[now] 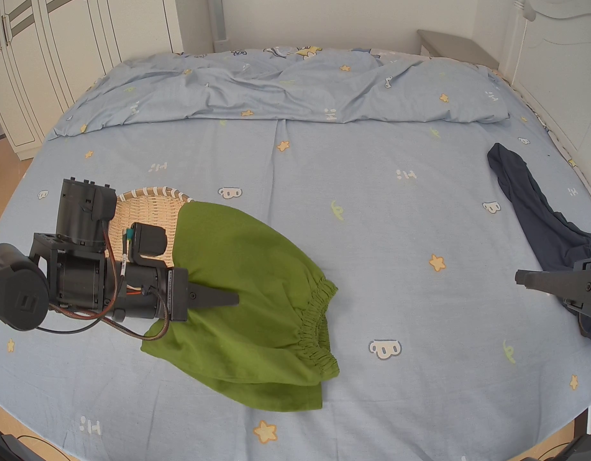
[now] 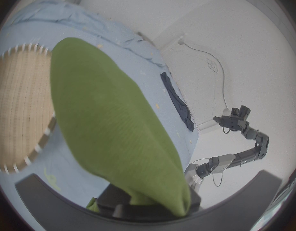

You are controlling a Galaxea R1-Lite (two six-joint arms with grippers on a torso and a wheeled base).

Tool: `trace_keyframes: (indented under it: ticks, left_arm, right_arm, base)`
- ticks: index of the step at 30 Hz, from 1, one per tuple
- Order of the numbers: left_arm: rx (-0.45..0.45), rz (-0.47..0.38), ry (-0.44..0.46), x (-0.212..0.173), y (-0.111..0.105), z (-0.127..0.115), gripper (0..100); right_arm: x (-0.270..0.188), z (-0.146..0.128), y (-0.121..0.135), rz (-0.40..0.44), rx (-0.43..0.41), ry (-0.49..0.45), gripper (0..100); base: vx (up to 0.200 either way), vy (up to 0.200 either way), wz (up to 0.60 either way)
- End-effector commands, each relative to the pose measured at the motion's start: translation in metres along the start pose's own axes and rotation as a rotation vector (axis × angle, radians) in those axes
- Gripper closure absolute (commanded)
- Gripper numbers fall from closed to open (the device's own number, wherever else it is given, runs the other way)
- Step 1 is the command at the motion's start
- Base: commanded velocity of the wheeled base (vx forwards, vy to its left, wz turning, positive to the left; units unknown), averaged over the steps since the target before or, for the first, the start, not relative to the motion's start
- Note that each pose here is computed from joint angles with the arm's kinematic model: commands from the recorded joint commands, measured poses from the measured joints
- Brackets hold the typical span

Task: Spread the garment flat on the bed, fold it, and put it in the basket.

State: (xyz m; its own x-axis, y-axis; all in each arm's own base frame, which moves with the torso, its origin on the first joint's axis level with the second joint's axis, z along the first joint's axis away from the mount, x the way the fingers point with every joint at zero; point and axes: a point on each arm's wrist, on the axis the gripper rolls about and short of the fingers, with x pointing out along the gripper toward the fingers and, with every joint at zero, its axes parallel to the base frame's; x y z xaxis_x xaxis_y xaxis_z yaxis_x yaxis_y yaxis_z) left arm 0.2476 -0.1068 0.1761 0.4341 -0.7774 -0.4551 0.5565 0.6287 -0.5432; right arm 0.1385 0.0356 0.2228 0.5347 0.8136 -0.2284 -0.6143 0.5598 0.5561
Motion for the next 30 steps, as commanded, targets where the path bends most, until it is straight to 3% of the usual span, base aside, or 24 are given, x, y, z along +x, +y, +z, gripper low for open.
trace_keyframes:
  ticks: [1, 11, 16, 30]
  left_arm:
    - [0.087, -0.01, -0.042, 0.001, -0.004, 0.017, 100]
    - [0.194, 0.004, -0.057, -0.011, -0.017, 0.051, 100]
    - [0.215, 0.045, -0.091, -0.02, -0.008, 0.055, 100]
    - [0.318, 0.083, -0.336, -0.035, 0.013, 0.068, 100]
  right_arm:
    - [0.001, 0.0, 0.0, -0.02, 0.0, -0.004, 0]
    - [0.002, -0.001, 0.0, -0.028, -0.003, -0.004, 0]
    - [0.001, -0.001, 0.0, -0.029, -0.002, -0.005, 0]
    - [0.003, -0.002, -0.002, -0.031, 0.005, 0.003, 0]
  base:
    - [0.0, 0.0, 0.0]
    - [0.0, 0.0, 0.0]
    - [0.0, 0.0, 0.0]
    - [0.0, 0.0, 0.0]
